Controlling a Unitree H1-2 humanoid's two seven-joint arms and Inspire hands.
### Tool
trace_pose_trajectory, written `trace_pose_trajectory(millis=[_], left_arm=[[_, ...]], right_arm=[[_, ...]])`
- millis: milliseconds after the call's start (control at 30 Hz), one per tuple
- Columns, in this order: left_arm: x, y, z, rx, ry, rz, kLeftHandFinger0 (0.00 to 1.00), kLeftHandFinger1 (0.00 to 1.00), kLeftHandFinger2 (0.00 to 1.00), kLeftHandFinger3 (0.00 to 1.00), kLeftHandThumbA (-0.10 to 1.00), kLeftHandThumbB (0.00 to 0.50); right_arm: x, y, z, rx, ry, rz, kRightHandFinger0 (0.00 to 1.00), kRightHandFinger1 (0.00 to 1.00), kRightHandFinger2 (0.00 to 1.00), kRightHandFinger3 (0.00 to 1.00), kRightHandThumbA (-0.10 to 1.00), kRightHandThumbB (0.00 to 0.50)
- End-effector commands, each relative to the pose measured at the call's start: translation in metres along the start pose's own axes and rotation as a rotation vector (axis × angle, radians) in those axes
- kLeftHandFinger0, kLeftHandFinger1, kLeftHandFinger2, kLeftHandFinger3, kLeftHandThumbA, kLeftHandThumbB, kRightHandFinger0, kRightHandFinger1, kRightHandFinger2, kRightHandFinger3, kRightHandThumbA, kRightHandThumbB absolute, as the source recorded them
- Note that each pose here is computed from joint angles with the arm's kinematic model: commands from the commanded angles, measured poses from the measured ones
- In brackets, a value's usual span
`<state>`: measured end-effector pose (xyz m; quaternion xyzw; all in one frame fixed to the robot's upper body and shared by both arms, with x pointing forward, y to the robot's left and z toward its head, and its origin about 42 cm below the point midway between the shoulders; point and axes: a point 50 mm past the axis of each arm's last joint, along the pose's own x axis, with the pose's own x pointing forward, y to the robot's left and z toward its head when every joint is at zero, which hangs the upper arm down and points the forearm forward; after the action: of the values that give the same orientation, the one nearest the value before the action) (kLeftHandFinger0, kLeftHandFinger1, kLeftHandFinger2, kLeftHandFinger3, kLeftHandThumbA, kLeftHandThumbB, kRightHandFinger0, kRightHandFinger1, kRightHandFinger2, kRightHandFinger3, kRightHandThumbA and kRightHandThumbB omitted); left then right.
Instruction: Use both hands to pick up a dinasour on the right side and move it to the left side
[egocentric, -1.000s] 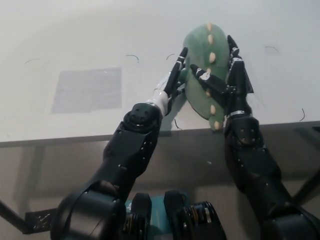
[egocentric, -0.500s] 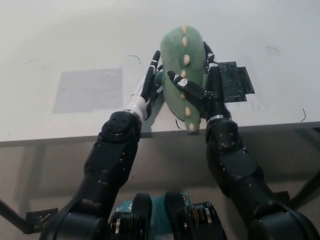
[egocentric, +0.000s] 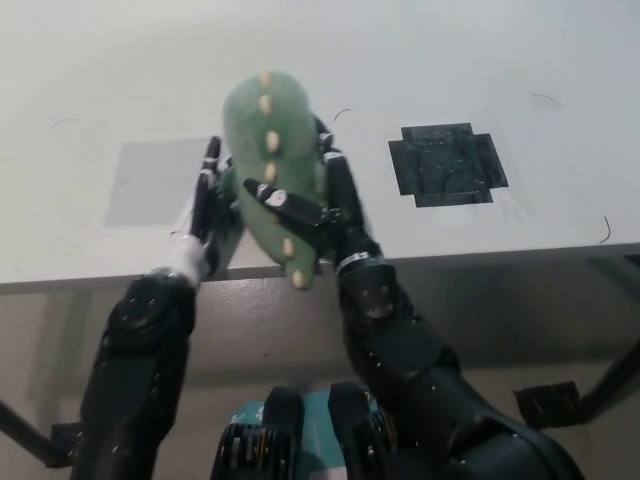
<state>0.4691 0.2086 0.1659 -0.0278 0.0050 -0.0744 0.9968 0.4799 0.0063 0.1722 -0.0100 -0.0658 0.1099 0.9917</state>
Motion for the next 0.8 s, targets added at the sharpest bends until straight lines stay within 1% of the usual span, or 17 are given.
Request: trace_pose_trajectory(millis=[0,33,67,167,200,233,267,300,367,400,467,567,600,667,733,767], left_arm=[[-0.008,-0.004,0.012,-0.011,-0.027,-0.065,1.0,1.0,1.0,1.0,1.0,0.322],[-0.014,0.003,0.01,-0.002,-0.046,-0.058,1.0,1.0,1.0,1.0,1.0,0.298],[-0.016,0.004,0.009,-0.001,-0.057,-0.055,1.0,1.0,1.0,1.0,1.0,0.289],[-0.017,-0.001,0.01,-0.005,-0.06,-0.058,1.0,1.0,1.0,1.0,1.0,0.29],[-0.022,0.005,0.012,-0.008,-0.062,-0.048,1.0,1.0,1.0,1.0,1.0,0.307],[-0.023,0.007,0.013,-0.008,-0.063,-0.048,1.0,1.0,1.0,1.0,1.0,0.319],[-0.022,0.006,0.014,-0.008,-0.064,-0.053,1.0,1.0,1.0,1.0,1.0,0.323],[-0.025,0.011,0.014,-0.015,-0.074,-0.045,1.0,1.0,1.0,1.0,1.0,0.319],[-0.025,0.012,0.015,-0.016,-0.071,-0.04,1.0,1.0,1.0,1.0,1.0,0.332],[-0.025,0.011,0.016,-0.017,-0.076,-0.039,1.0,1.0,1.0,1.0,1.0,0.328],[-0.025,0.014,0.018,-0.019,-0.085,-0.035,1.0,1.0,1.0,1.0,1.0,0.34],[-0.025,0.018,0.019,-0.027,-0.093,-0.036,1.0,1.0,1.0,1.0,1.0,0.336],[-0.025,0.018,0.019,-0.028,-0.09,-0.035,1.0,1.0,1.0,1.0,1.0,0.343],[-0.024,0.017,0.02,-0.03,-0.09,-0.035,1.0,1.0,1.0,1.0,1.0,0.343],[-0.024,0.016,0.021,-0.033,-0.089,-0.033,1.0,1.0,1.0,1.0,1.0,0.344],[-0.022,0.015,0.02,-0.037,-0.099,-0.035,1.0,1.0,1.0,1.0,1.0,0.335]], right_arm=[[-0.009,0.055,0.005,-0.034,0.04,0.152,1.0,1.0,1.0,1.0,1.0,0.113],[-0.011,0.061,0.005,-0.027,0.041,0.17,1.0,1.0,1.0,1.0,1.0,0.128],[-0.011,0.063,0.005,-0.026,0.04,0.176,1.0,1.0,1.0,1.0,1.0,0.127],[-0.011,0.061,0.006,-0.037,0.032,0.172,1.0,1.0,1.0,1.0,1.0,0.13],[-0.012,0.064,0.006,-0.033,0.035,0.175,1.0,1.0,1.0,1.0,1.0,0.151],[-0.012,0.07,0.008,-0.029,0.034,0.184,1.0,1.0,1.0,1.0,1.0,0.147],[-0.012,0.069,0.009,-0.031,0.024,0.182,1.0,1.0,1.0,1.0,1.0,0.146],[-0.012,0.073,0.011,-0.03,0.025,0.19,1.0,1.0,1.0,1.0,1.0,0.161],[-0.011,0.074,0.012,-0.035,0.022,0.192,1.0,1.0,1.0,1.0,1.0,0.152],[-0.01,0.074,0.013,-0.037,0.016,0.193,1.0,1.0,1.0,1.0,1.0,0.147],[-0.009,0.076,0.016,-0.031,0.01,0.203,1.0,1.0,1.0,1.0,1.0,0.173],[-0.009,0.08,0.019,-0.029,0.008,0.205,1.0,1.0,1.0,1.0,1.0,0.17],[-0.009,0.08,0.019,-0.033,0.003,0.207,1.0,1.0,1.0,1.0,1.0,0.156],[-0.007,0.079,0.021,-0.041,-0.002,0.208,1.0,1.0,1.0,1.0,1.0,0.147],[-0.007,0.078,0.02,-0.04,-0.004,0.206,1.0,1.0,1.0,1.0,1.0,0.151],[-0.006,0.077,0.021,-0.046,-0.007,0.204,1.0,1.0,1.0,1.0,1.0,0.148]])
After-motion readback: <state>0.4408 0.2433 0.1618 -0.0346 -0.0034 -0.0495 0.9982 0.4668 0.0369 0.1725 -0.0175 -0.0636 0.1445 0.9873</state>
